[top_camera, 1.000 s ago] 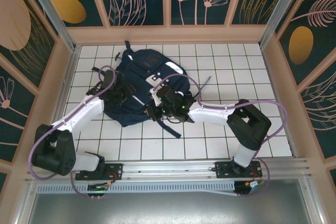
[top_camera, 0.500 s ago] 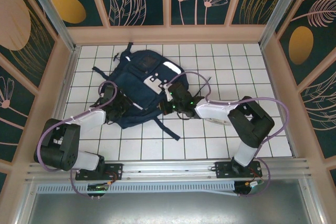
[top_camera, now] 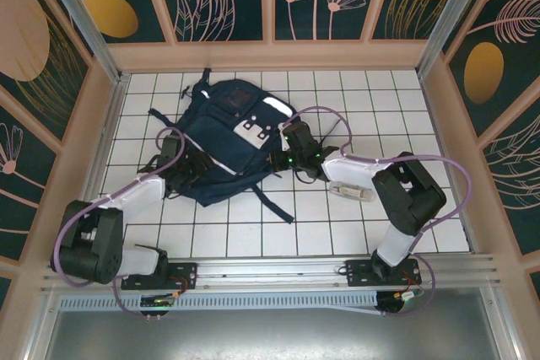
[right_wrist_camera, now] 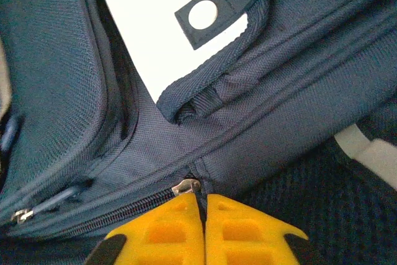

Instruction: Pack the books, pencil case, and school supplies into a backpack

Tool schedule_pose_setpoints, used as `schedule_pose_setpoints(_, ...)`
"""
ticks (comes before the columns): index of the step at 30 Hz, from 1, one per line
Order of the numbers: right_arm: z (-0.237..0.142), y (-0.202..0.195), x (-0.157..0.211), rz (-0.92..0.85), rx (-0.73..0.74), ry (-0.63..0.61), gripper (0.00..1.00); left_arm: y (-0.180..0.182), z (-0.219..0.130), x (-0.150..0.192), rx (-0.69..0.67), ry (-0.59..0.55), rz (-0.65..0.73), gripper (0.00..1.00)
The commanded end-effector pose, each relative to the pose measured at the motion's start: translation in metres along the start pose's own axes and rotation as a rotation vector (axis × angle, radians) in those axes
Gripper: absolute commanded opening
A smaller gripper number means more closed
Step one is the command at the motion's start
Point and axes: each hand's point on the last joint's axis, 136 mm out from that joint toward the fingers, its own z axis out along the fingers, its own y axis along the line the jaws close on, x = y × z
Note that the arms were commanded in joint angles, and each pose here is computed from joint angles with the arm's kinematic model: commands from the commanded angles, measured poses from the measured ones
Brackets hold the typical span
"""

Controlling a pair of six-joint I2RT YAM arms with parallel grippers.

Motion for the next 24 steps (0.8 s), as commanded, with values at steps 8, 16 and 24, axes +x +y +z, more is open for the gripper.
schedule_pose_setpoints(8, -0.084, -0.070, -0.036, 0.064, 0.273, -0.149, 0.44, -0.104, -0.037, 0.016, 0.076, 0.069, 0.593, 0.75)
schedule_pose_setpoints(16, -0.130, -0.097, -0.041, 0.179, 0.315, -0.258, 0.46, -0.136, 0.011, 0.057, -0.032, 0.198, 0.856, 0.71)
schedule_pose_setpoints(24, -0.132, -0.086, -0.016, 0.167, 0.226, -0.214, 0.46, -0.119, 0.050, 0.079, -0.109, 0.313, 0.869, 0.65)
